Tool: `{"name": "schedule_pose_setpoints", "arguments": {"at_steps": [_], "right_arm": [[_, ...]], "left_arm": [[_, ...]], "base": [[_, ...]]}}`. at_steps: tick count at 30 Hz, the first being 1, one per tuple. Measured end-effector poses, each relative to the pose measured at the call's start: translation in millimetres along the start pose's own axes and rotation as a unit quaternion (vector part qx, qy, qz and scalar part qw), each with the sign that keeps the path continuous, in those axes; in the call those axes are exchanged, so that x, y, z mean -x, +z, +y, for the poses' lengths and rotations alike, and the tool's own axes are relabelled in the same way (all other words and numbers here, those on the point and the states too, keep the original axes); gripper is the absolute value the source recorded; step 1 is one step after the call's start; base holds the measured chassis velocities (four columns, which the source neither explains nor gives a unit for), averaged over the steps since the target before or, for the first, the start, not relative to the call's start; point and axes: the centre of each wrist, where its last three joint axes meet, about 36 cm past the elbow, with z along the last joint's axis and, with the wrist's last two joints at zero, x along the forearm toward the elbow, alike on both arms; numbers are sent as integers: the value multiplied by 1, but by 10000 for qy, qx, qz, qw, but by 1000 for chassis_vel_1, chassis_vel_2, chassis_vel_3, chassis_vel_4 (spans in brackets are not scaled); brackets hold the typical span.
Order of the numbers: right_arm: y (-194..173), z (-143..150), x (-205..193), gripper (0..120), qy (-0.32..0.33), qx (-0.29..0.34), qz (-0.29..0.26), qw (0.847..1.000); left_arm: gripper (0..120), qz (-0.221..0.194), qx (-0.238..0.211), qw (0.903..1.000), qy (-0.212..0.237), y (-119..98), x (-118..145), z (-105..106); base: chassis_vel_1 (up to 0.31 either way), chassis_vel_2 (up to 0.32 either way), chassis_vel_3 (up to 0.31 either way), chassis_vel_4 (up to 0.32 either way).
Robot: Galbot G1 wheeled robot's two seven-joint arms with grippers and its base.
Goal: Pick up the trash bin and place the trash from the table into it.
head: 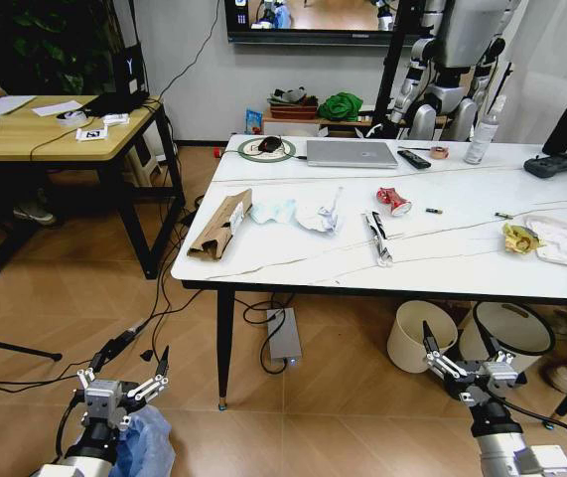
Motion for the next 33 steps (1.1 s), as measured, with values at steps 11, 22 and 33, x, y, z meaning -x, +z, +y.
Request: {"name": "schedule_pose_setpoints", "arguments": {"at_steps": [11, 22, 33], "right_arm": [[2, 0, 2, 100, 6, 14, 8, 10000], [4, 0, 2, 100, 0, 22, 17, 10000], [5, 1, 3, 100, -4, 31, 21, 10000]], "left_arm": [[100, 14, 3, 10000, -13, 1, 1, 1], [100, 48, 4, 10000, -26, 3, 0, 1], [100, 64, 2, 10000, -35, 4, 0, 1]], "base": [[0, 0, 0, 0], [0, 0, 0, 0], [0, 0, 0, 0]]}}
